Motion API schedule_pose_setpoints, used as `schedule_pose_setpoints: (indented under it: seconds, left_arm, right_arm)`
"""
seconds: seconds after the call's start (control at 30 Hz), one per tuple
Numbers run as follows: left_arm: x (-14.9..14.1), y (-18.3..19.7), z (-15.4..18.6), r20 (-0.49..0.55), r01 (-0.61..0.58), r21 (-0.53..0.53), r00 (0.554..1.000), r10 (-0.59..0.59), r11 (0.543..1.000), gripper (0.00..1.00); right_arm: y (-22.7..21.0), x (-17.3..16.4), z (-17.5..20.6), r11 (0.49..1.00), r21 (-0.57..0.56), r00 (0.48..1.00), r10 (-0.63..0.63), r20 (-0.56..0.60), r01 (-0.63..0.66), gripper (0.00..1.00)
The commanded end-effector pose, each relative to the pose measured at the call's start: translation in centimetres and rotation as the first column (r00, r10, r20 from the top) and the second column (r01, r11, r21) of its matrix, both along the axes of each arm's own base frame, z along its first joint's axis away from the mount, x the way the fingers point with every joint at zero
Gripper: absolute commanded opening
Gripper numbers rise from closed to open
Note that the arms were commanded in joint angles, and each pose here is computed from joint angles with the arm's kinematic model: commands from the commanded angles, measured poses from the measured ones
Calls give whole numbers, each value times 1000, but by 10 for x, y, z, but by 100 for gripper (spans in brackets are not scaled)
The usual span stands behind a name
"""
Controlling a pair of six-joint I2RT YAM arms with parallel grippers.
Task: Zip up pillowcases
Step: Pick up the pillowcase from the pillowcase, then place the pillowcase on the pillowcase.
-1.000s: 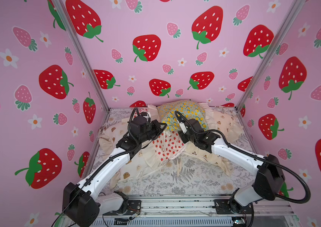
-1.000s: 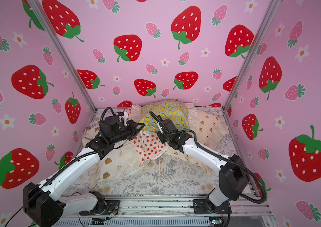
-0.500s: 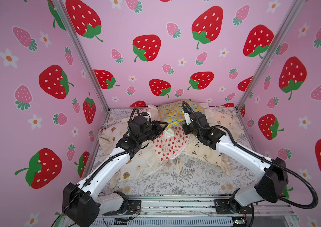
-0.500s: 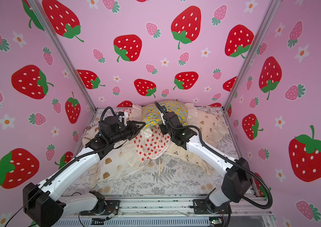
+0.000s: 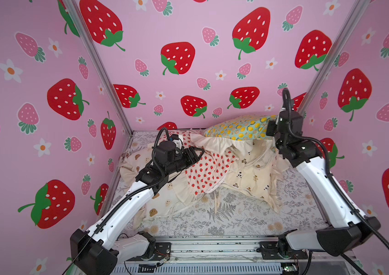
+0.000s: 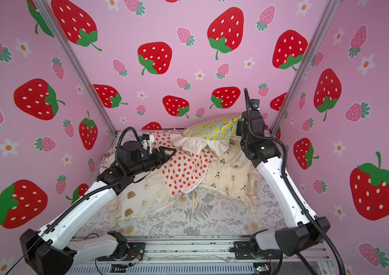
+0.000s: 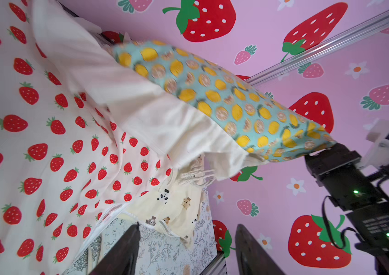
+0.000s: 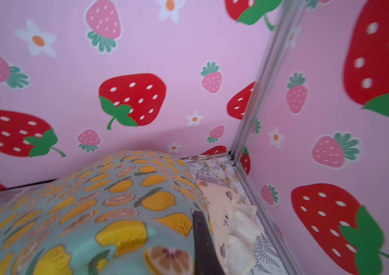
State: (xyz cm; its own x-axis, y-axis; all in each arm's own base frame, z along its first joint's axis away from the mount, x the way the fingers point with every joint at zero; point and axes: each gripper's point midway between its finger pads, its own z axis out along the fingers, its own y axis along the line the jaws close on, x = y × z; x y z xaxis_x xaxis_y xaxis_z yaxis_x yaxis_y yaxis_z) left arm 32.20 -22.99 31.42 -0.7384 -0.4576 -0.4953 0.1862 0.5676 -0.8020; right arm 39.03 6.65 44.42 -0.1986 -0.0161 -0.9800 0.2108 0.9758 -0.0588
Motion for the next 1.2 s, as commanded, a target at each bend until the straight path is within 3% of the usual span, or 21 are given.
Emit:
schedule_pose_setpoints:
  seconds: [0.0, 0.07, 0.27, 0.4, 0.53, 0.67, 0.77, 0.83, 0.9, 0.97, 1.07, 1.17]
  left_arm:
    - [-5, -2, -4, 16, 33, 53, 999, -34, 998, 66]
    - [-6, -5, -7, 15, 44, 59, 999, -45, 997, 66]
    - [-12, -21, -16, 0, 92, 82, 996, -93, 992, 66]
    - [-20, -37, -29, -6, 131, 118, 991, -131, 984, 66]
    - [-15, -41, -43, -23, 128, 134, 992, -126, 983, 66]
    - [-10, -44, -48, -33, 130, 142, 991, -127, 981, 66]
    - [-8, -43, -50, -33, 122, 146, 992, -119, 982, 66]
    - [-7, -43, -50, -33, 118, 147, 993, -115, 982, 66]
    - [-6, -43, -48, -25, 114, 150, 993, -111, 982, 66]
    - [-6, -42, -46, -21, 109, 157, 994, -107, 982, 66]
    - [-4, -39, -44, -14, 100, 174, 995, -99, 980, 66]
    - [-2, -36, -40, 1, 79, 185, 997, -81, 980, 66]
  right_arm:
    - [-45, -42, 41, 984, -27, 982, -172, 83, 175, 0]
    - [-59, -51, 30, 971, -59, 971, -228, 69, 232, 0]
    - [-93, -64, -48, 943, -67, 941, -330, -70, 326, 0]
    - [-125, -79, -89, 921, 9, 912, -384, -146, 389, 0]
    - [-144, -79, -151, 905, 92, 874, -370, -314, 416, 0]
    - [-139, -85, -194, 910, 87, 841, -335, -425, 406, 41]
    - [-131, -90, -197, 922, 103, 840, -288, -459, 373, 71]
    - [-127, -96, -196, 929, 105, 829, -259, -496, 354, 83]
    - [-127, -110, -195, 929, 89, 807, -263, -529, 360, 90]
    - [-124, -119, -186, 940, 79, 819, -247, -519, 333, 99]
    - [-123, -137, -166, 943, 49, 820, -260, -510, 329, 100]
    - [-106, -142, -154, 957, 85, 830, -193, -524, 276, 100]
